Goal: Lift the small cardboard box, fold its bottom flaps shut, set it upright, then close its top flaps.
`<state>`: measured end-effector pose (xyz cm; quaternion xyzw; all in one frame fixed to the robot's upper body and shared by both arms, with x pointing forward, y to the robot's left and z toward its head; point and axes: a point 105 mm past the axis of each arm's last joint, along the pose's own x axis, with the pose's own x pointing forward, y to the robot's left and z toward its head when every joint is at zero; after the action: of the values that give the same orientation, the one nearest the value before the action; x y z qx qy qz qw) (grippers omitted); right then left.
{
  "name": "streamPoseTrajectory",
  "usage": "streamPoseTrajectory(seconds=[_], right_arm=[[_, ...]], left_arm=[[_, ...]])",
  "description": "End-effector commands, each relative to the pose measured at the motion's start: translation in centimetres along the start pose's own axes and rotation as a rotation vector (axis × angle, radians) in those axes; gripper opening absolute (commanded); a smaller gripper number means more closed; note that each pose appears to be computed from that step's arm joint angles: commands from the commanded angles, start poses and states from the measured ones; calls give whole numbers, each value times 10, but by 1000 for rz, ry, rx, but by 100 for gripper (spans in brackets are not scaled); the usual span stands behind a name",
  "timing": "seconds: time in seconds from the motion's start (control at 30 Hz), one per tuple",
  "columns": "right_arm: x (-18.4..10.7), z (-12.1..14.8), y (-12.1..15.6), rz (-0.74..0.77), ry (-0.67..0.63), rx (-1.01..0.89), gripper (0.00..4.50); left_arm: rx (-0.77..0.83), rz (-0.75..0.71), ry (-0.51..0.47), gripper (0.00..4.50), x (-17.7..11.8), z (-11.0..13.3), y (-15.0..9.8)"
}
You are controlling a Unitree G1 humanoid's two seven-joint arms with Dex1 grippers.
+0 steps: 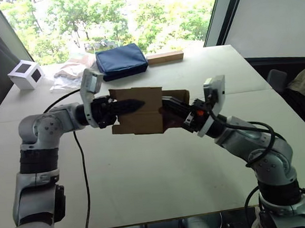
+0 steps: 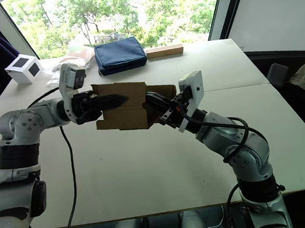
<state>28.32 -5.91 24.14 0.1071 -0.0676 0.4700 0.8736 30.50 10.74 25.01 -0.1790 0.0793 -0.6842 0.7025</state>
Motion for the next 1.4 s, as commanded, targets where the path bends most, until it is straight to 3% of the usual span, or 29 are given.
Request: streamPoseTrajectory(seconds=[0.03,0.33,0.5,0.77,1.17,1.4], right_arm=[[3,14,12,53,-47,-40,2],[-42,29,-5,13,27,-102,2],[-70,8,-6,18,190,-68,2],[-53,-8,-2,36,208,-93,2],[-25,6,10,117,69,-51,2],[-18,8,19,171,59,-49,2]], left_arm=[[57,-12,-1,0,0,8,-7],[122,-12,-10,0,-2,23,-8],[175,-41,-4,0,2,31,-15],[225,-78,4,0,11,41,-25],[231,-88,16,0,13,40,-32],[232,-77,5,0,13,41,-31]])
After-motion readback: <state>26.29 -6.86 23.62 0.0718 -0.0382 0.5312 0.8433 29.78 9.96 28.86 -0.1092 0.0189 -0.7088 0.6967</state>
